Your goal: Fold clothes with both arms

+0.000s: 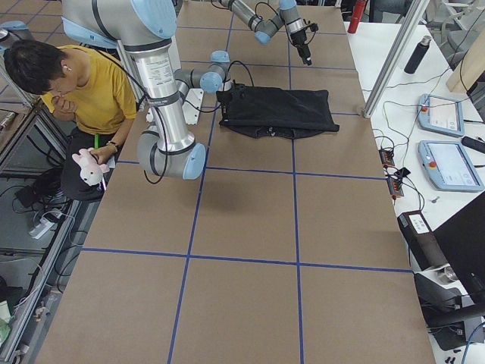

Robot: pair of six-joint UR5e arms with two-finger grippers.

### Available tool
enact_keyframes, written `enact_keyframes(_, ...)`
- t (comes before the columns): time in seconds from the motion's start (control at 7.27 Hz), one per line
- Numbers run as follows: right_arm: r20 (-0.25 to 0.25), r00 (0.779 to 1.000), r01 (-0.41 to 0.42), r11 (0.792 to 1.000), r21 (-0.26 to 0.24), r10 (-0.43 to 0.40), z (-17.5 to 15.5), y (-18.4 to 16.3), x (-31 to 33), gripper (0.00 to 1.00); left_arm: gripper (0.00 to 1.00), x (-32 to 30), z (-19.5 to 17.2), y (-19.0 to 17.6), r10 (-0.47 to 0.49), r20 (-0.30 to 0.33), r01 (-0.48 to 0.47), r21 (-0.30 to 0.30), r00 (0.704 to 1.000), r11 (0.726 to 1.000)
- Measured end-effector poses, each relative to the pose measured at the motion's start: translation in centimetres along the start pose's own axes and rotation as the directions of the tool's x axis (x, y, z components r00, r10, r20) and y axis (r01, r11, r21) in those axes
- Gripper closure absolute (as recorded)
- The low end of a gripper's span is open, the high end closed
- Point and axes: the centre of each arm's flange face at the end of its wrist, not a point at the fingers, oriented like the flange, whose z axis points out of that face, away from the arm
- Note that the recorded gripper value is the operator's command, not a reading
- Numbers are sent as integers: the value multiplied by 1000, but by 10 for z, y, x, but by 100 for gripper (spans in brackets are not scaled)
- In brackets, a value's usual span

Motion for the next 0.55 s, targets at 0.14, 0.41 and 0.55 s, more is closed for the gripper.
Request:
enact_keyframes(0.14, -8, 1000, 13, 1000, -5, -13, 2, 4, -2, 57, 0, -2, 1, 1, -2, 3, 2, -1, 1000, 1000)
enact_keyframes(0.41, -13, 999, 33, 999, -6, -33, 4, 5, -5, 65, 0, -6, 2, 2, -5, 9, 5, -2, 1000, 1000)
enact_keyframes(0.55, -13, 999, 41, 999, -5, -41, 3, 5, -6, 76, 0, -7, 2, 3, -5, 10, 5, -2, 1000, 1000)
